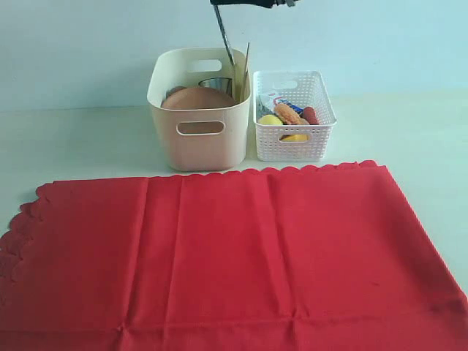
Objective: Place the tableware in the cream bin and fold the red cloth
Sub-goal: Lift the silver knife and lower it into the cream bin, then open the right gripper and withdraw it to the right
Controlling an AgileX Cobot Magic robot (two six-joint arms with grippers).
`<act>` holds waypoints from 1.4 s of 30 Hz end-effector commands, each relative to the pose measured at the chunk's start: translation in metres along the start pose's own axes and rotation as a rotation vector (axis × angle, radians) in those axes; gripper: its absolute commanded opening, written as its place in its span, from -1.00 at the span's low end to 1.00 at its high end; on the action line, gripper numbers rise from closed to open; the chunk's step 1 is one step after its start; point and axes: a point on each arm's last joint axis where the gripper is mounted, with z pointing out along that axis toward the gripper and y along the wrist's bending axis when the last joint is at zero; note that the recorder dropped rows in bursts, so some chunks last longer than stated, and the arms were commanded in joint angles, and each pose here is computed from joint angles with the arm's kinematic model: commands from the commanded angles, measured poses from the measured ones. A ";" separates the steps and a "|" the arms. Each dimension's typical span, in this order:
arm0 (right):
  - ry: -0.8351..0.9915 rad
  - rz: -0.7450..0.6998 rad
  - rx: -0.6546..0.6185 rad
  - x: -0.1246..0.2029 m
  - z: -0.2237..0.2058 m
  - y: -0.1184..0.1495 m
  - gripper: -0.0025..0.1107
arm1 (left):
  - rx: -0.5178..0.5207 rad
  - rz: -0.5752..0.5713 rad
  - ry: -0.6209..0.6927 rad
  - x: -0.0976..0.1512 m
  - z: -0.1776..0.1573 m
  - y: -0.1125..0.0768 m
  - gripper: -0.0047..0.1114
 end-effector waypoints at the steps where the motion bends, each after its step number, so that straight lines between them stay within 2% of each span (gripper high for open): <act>1: -0.097 0.038 0.002 -0.001 -0.008 -0.010 -0.96 | -0.003 0.002 -0.005 0.001 0.000 0.000 0.70; 12: -0.192 0.076 0.179 0.007 -0.003 -0.040 -0.96 | -0.003 0.002 -0.005 0.001 0.000 0.000 0.70; 19: -0.238 0.094 0.273 0.038 0.010 -0.071 -0.96 | -0.003 0.002 -0.005 0.001 0.000 0.000 0.70; 29: -0.197 0.142 0.276 0.095 0.034 -0.101 -0.96 | -0.003 0.002 -0.005 0.001 0.000 0.000 0.70; 42: 0.046 -0.011 0.262 0.126 0.059 -0.097 -0.94 | -0.003 0.002 -0.005 0.001 0.000 0.000 0.70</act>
